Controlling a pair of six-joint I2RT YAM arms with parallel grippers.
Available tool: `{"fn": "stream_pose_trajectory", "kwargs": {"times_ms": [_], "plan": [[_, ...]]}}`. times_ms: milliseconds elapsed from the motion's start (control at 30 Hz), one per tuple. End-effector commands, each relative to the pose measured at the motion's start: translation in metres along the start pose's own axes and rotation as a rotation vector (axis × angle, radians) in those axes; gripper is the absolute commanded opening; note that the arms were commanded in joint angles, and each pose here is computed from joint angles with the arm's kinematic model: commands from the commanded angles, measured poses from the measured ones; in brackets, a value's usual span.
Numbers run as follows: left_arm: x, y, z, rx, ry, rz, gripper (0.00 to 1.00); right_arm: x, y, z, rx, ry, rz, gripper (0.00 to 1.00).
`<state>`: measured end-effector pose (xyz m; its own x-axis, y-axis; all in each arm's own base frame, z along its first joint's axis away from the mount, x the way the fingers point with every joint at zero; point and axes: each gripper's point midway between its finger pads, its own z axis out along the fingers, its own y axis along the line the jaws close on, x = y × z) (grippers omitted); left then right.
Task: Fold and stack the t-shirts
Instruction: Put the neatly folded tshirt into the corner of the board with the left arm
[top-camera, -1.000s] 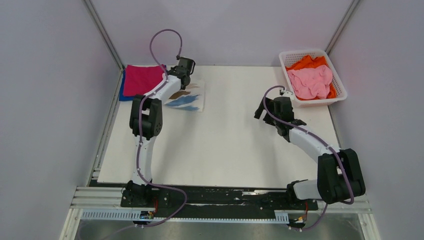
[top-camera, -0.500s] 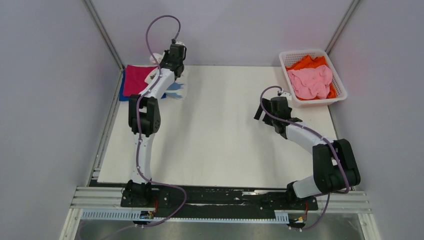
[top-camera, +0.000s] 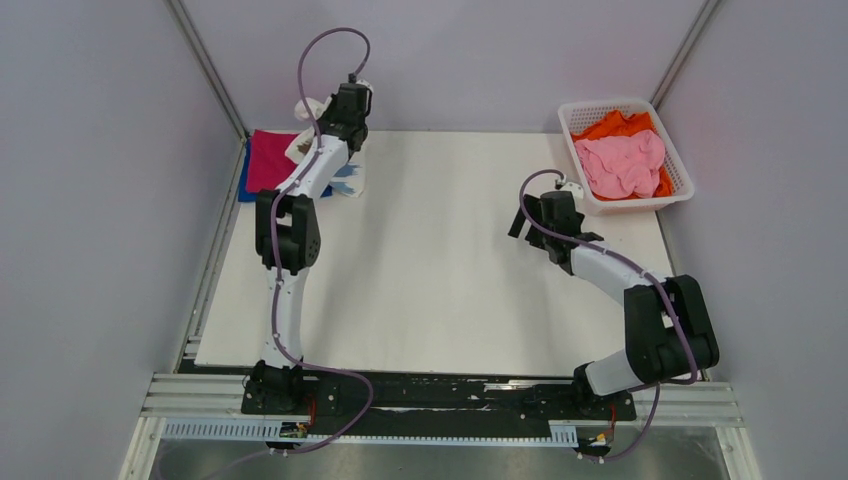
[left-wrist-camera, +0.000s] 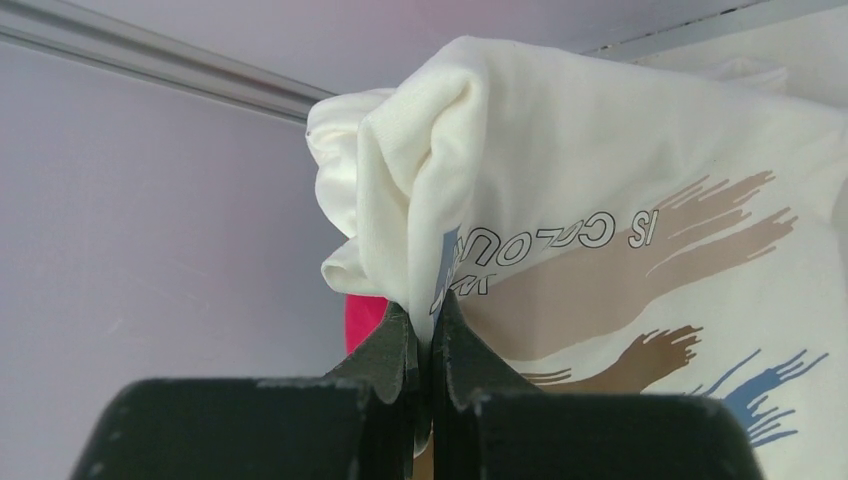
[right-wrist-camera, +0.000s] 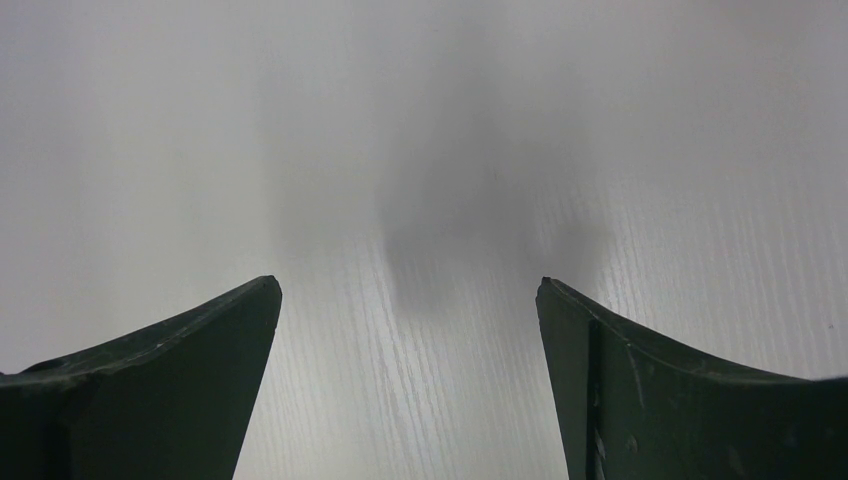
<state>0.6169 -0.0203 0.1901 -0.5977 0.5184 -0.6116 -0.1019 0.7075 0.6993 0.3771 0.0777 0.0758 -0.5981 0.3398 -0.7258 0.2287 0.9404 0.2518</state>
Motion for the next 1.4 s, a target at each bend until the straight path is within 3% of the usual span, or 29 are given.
{"fn": "stream_pose_trajectory", "kwargs": {"times_ms": [0,467,700,967,1367], "plan": [[-0.059,0.087,-0.048,-0.105,-0.153,-0.102,0.00,-0.018,0.005,0.003,0.005,-0.036,0.005,1.00],[-0.078,0.129,-0.088,-0.127,-0.231,-0.121,0.00,-0.016,0.006,0.004,0.006,-0.014,0.006,1.00],[-0.077,0.128,-0.092,-0.108,-0.238,-0.126,0.00,-0.017,0.006,0.002,0.007,-0.019,0.007,1.00],[-0.049,0.107,-0.066,-0.123,-0.160,-0.080,0.00,-0.015,0.002,0.004,0.026,-0.009,0.002,1.00],[-0.012,0.107,-0.008,-0.137,-0.078,-0.109,0.00,-0.013,-0.004,0.010,0.071,0.009,-0.011,1.00]]}}
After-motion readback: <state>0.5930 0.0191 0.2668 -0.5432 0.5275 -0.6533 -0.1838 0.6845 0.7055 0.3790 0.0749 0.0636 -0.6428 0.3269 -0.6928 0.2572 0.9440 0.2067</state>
